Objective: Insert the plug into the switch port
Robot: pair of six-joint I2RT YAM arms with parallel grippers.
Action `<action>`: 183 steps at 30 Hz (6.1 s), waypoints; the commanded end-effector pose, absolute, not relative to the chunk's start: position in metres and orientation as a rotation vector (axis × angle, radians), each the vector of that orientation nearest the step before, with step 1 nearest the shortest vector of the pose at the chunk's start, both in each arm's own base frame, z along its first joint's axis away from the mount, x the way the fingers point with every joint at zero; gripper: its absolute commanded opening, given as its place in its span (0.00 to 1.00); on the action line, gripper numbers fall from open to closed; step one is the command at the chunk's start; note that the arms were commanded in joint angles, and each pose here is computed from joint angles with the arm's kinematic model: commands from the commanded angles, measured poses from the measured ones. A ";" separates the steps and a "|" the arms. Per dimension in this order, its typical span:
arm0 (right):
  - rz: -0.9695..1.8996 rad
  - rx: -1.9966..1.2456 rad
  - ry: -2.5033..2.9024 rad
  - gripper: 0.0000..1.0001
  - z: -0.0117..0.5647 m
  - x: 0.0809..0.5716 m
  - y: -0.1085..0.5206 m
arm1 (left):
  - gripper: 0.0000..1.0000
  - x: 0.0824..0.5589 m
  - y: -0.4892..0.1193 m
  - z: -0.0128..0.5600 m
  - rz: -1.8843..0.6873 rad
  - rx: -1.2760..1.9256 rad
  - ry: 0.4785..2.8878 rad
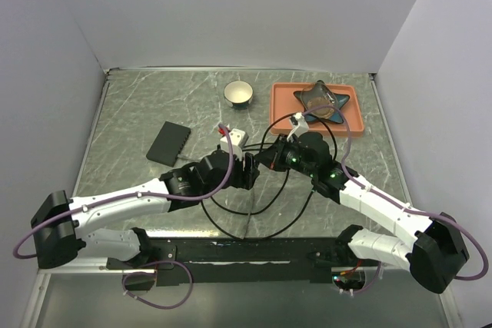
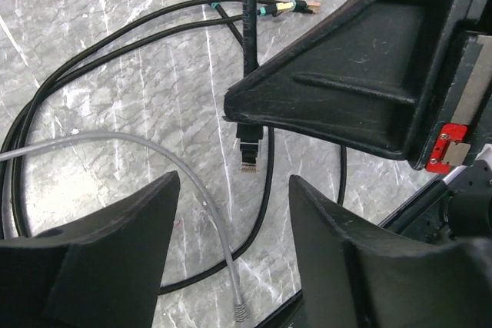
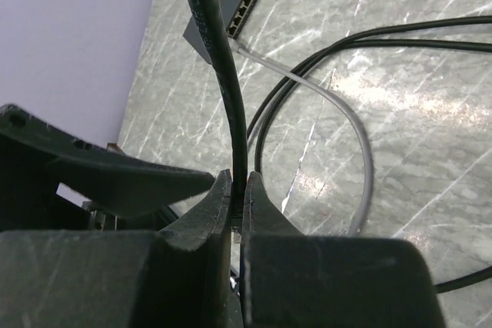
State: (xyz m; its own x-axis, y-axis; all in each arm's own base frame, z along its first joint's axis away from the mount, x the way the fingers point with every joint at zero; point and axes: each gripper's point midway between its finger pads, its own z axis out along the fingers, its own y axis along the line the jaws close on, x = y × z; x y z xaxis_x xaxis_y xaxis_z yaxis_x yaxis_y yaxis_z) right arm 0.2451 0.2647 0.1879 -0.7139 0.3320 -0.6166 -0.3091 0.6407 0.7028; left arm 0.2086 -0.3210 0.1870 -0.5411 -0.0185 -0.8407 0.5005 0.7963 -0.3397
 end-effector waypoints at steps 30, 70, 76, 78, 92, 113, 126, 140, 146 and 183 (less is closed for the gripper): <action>1.063 -0.350 1.970 0.80 0.243 0.224 0.259 | 0.01 0.223 -0.292 0.193 -0.705 0.258 2.028; 1.283 -1.112 1.696 0.97 0.242 0.157 0.286 | 0.01 0.125 -0.296 0.260 -1.777 0.696 1.790; 1.309 -1.115 1.703 0.95 0.233 0.153 0.286 | 0.01 0.126 -0.284 0.267 -1.775 0.671 1.756; 1.325 -1.115 1.705 0.95 0.233 0.152 0.288 | 0.01 0.125 -0.285 0.269 -1.797 0.680 1.742; 1.305 -1.076 1.686 0.76 0.239 0.165 0.296 | 0.01 0.130 -0.292 0.257 -1.832 0.681 1.773; 1.368 -0.924 1.954 0.00 0.223 0.184 0.314 | 0.79 0.205 -0.260 0.252 -1.271 0.287 1.853; 1.665 -0.571 2.290 0.00 0.208 0.203 0.320 | 0.72 0.200 -0.237 0.239 -1.134 0.318 1.777; 1.925 -0.467 2.235 0.00 0.210 0.206 0.309 | 0.66 0.208 -0.240 0.232 -1.053 0.272 1.734; 1.978 -0.450 2.259 0.00 0.208 0.204 0.309 | 0.67 0.198 -0.265 0.227 -1.066 0.373 1.738; 0.973 -0.465 2.181 0.97 0.249 0.252 0.239 | 0.01 0.202 -0.302 0.200 -1.144 0.415 2.053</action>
State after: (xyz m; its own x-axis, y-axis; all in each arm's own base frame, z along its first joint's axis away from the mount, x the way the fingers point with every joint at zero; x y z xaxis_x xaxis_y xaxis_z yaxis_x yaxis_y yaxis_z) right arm 0.2360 0.2759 0.2370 -0.8112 -0.0540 -0.5822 -0.5391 0.4548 0.7089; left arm 0.2041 -0.2917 0.2107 -0.5600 -0.1186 -0.8200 0.6300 0.5817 -0.5144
